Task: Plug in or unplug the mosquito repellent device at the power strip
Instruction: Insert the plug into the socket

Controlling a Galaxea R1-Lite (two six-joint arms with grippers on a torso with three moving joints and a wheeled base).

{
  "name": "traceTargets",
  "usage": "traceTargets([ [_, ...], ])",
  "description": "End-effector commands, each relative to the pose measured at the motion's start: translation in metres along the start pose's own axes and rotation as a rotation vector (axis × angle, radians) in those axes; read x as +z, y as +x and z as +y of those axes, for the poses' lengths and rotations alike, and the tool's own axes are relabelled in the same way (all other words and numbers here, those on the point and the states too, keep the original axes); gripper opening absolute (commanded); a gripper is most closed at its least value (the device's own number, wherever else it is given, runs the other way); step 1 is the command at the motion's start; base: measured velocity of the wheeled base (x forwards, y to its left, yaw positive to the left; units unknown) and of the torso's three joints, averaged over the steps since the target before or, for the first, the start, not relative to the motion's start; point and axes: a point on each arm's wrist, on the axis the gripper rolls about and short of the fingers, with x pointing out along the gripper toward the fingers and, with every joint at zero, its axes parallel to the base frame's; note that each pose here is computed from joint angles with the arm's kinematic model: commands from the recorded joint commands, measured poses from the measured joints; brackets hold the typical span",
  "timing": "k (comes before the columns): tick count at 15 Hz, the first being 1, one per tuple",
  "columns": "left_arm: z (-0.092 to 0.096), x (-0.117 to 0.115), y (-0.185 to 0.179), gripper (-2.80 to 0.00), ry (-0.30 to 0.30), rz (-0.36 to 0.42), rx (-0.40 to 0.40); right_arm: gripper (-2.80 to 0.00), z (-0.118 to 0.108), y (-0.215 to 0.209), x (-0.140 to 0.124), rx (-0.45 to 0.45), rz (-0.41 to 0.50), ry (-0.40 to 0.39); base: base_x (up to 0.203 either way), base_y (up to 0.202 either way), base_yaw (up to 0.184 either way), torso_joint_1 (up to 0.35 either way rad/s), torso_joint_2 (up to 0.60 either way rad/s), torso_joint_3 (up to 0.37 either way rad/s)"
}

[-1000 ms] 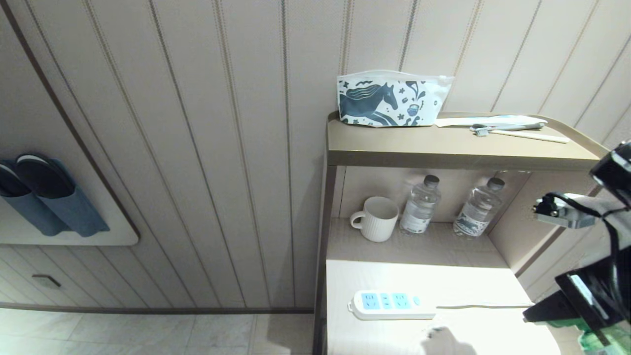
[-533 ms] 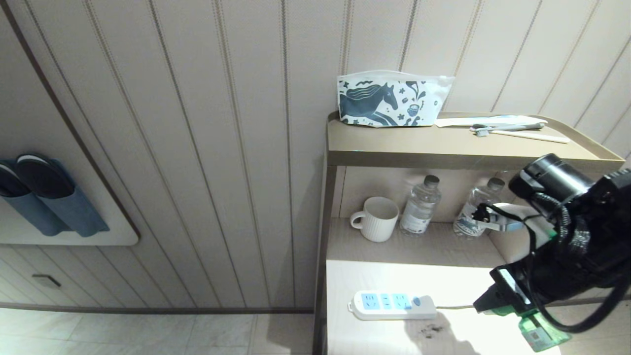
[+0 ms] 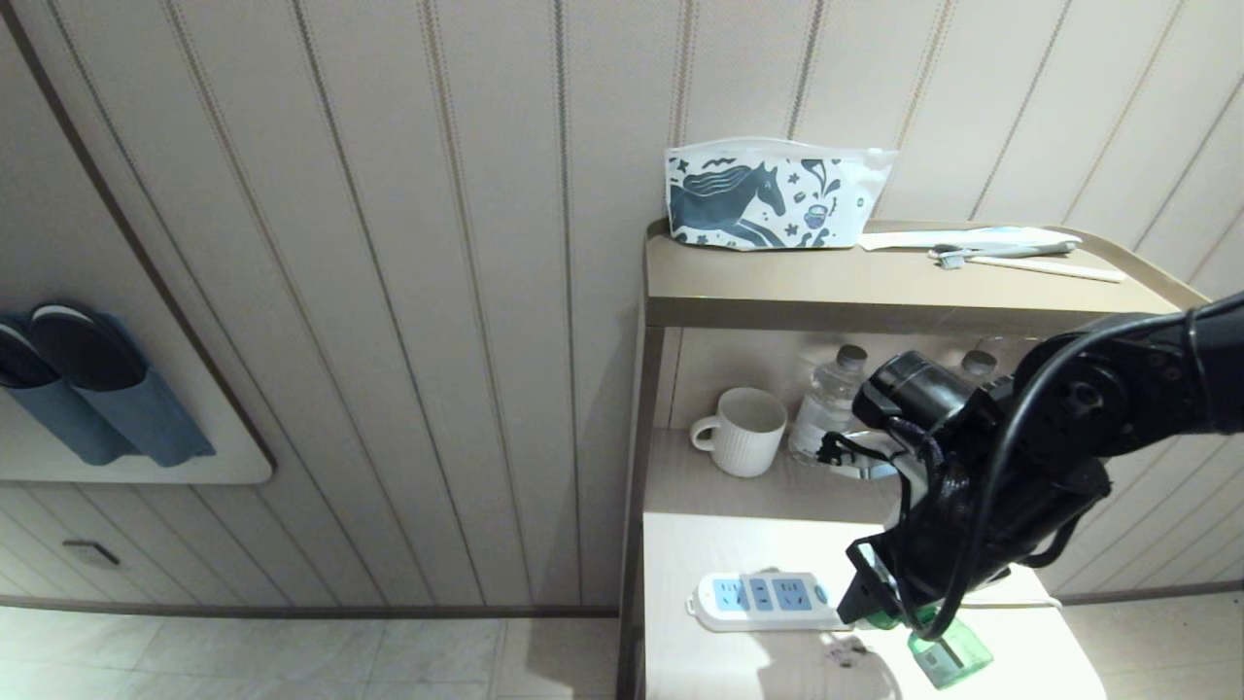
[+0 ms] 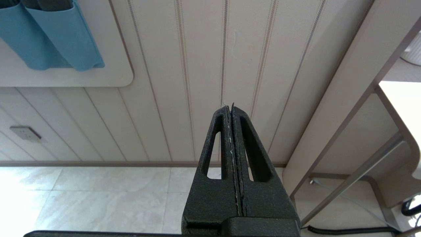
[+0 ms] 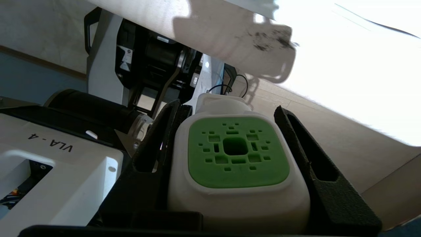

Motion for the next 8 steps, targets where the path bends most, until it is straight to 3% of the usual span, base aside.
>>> traceTargets([
  [1, 0.0, 0.0, 0.0, -2.8, 0.0, 0.0, 0.0, -2.8, 0.0056, 0.0136, 0.0058, -0.001, 0.041, -0.016, 0.0, 0.0, 0.0, 0.0, 0.0, 0.0],
  [5, 0.0, -0.0001, 0.0, -2.8, 0.0, 0.001, 0.0, -2.8, 0.0088, 0.0172, 0.0136, -0.014, 0.033, -0.049, 0.0, 0.0, 0.0, 0.0, 0.0, 0.0],
  [8, 0.0, 0.0, 0.0, -2.8, 0.0, 0.0, 0.001, -2.8, 0.0134, 0.0156, 0.0155, -0.017, 0.021, -0.131, 0.0, 0.0, 0.0, 0.0, 0.0, 0.0],
])
